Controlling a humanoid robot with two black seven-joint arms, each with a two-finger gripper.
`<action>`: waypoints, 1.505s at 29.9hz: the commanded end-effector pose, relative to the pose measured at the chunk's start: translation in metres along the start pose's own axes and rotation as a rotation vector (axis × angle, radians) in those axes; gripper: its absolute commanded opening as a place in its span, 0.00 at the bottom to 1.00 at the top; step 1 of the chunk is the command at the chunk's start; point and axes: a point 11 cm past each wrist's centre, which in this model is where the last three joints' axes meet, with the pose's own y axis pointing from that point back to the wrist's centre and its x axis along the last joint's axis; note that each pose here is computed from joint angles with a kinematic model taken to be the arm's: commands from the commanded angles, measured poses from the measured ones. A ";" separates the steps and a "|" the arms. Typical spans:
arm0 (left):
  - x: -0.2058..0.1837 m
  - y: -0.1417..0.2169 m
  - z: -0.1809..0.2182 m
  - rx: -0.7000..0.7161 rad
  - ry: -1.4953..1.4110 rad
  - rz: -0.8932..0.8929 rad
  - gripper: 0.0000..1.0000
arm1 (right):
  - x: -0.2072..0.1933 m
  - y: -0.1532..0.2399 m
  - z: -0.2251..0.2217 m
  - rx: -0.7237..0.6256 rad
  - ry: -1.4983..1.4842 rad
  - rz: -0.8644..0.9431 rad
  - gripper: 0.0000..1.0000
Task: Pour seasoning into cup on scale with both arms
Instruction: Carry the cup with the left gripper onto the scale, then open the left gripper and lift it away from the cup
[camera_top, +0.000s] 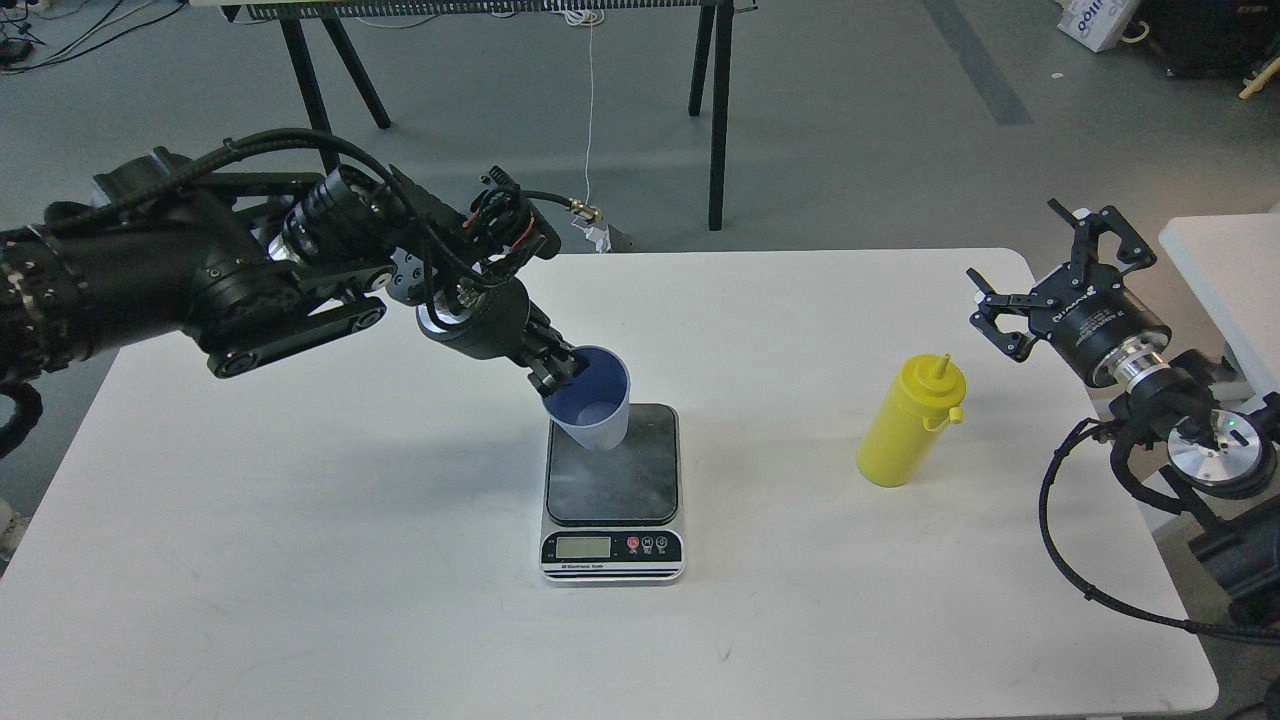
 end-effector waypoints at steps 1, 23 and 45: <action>-0.008 -0.006 0.002 -0.012 0.010 -0.013 0.07 | -0.001 0.000 0.000 0.001 0.000 -0.002 0.99; -0.004 -0.022 0.014 -0.047 0.023 -0.006 0.29 | 0.002 0.001 -0.001 0.004 0.001 0.006 0.99; 0.059 0.066 -0.077 0.088 0.416 0.367 1.00 | -0.010 -0.008 -0.008 -0.028 0.047 -0.022 0.99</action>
